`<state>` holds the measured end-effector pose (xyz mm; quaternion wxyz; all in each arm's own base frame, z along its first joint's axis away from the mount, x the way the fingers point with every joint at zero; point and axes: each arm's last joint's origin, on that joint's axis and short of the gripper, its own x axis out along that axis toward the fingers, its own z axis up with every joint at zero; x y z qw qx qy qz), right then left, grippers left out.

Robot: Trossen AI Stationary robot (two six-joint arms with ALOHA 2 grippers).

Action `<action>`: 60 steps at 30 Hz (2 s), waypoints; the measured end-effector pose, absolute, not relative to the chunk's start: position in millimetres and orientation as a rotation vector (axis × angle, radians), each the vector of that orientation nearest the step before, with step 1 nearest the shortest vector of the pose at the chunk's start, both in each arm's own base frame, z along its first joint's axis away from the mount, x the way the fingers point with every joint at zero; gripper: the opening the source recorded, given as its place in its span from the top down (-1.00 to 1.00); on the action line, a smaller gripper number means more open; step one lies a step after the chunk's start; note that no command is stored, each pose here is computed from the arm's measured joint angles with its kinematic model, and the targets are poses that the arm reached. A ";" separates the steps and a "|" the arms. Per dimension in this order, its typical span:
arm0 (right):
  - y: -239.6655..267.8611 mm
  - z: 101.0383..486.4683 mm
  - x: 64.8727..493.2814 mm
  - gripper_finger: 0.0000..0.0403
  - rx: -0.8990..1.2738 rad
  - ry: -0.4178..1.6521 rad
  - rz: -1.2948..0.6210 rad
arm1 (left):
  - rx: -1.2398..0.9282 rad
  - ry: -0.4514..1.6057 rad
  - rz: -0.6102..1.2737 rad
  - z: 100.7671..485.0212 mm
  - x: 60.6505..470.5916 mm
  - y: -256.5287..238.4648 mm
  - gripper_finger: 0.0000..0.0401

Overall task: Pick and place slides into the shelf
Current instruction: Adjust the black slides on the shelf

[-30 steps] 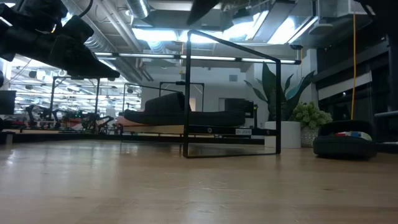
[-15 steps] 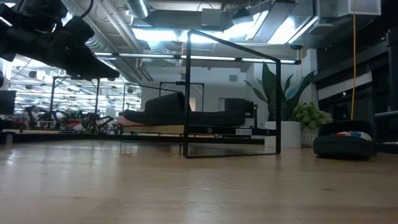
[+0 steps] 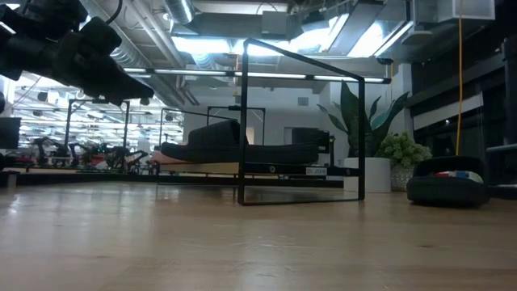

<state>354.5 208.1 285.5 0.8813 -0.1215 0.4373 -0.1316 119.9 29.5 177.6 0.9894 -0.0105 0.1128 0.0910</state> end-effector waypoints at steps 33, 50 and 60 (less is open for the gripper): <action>102.7 221.9 219.8 0.99 -0.082 0.302 -0.150 | -0.311 -0.015 0.043 200.0 124.9 23.4 0.81; 102.8 220.6 211.1 0.99 -0.087 0.302 0.029 | -0.647 0.048 0.096 188.9 143.4 11.0 0.29; 102.3 219.6 211.1 0.97 -0.096 0.311 0.027 | -0.652 0.180 0.093 211.0 172.2 4.1 0.30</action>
